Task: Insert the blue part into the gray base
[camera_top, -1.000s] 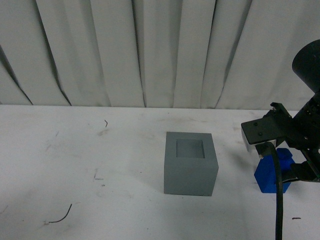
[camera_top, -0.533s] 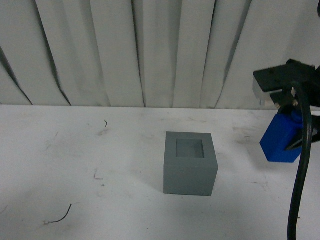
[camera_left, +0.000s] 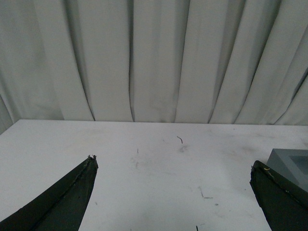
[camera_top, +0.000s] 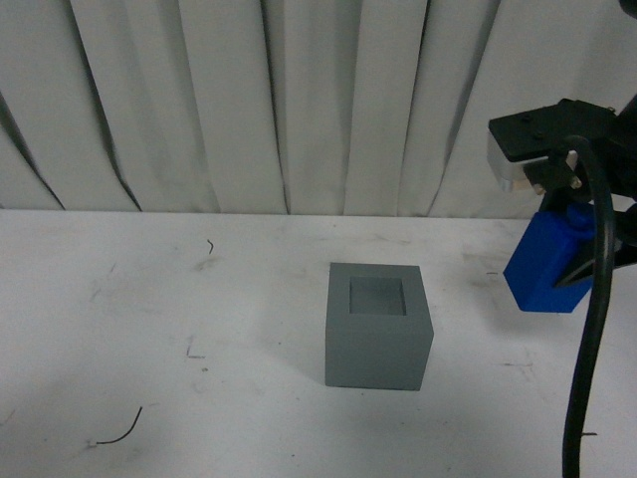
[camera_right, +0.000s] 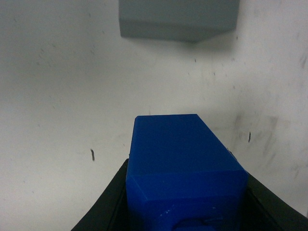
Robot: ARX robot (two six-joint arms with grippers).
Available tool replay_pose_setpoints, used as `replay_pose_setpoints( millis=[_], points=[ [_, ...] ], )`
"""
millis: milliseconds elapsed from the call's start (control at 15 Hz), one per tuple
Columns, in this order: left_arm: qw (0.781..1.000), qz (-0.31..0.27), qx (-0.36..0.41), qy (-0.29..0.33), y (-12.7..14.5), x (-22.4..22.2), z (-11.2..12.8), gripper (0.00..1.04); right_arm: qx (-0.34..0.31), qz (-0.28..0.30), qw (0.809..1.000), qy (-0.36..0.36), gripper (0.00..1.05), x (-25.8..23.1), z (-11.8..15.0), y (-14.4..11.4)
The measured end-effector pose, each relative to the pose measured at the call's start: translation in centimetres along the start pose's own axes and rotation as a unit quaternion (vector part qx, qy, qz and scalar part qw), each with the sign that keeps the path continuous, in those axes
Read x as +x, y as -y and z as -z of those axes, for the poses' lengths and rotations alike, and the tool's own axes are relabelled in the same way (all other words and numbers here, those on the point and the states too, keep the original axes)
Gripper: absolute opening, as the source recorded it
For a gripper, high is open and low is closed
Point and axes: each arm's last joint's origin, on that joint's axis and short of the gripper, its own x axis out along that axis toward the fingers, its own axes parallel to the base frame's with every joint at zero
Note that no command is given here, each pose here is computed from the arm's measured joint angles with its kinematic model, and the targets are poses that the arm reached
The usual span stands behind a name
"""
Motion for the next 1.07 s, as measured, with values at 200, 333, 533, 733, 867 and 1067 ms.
replay_pose_setpoints(
  millis=[200, 333, 533, 733, 867, 1067],
  points=[
    [1.0, 0.0, 0.0, 0.0, 0.0, 0.0, 0.0, 0.98, -0.015, -0.012, 1.0, 0.023, 0.47, 0.4, -3.0, -0.2],
    [1.0, 0.0, 0.0, 0.0, 0.0, 0.0, 0.0, 0.98, -0.03, -0.02, 0.999, 0.028, 0.47, 1.0, -5.1, -0.3],
    [1.0, 0.0, 0.0, 0.0, 0.0, 0.0, 0.0, 0.98, -0.038, -0.041, 0.998, 0.022, 0.47, 2.6, -7.6, -0.1],
    [1.0, 0.0, 0.0, 0.0, 0.0, 0.0, 0.0, 0.98, -0.043, -0.044, 0.998, 0.019, 0.47, 3.3, -9.7, 0.9],
    [1.0, 0.0, 0.0, 0.0, 0.0, 0.0, 0.0, 0.98, -0.038, -0.045, 0.998, 0.015, 0.47, 3.6, -10.5, 1.5],
    [1.0, 0.0, 0.0, 0.0, 0.0, 0.0, 0.0, 0.98, -0.017, -0.047, 0.999, 0.008, 0.47, 4.2, -11.2, 2.5]
  ],
)
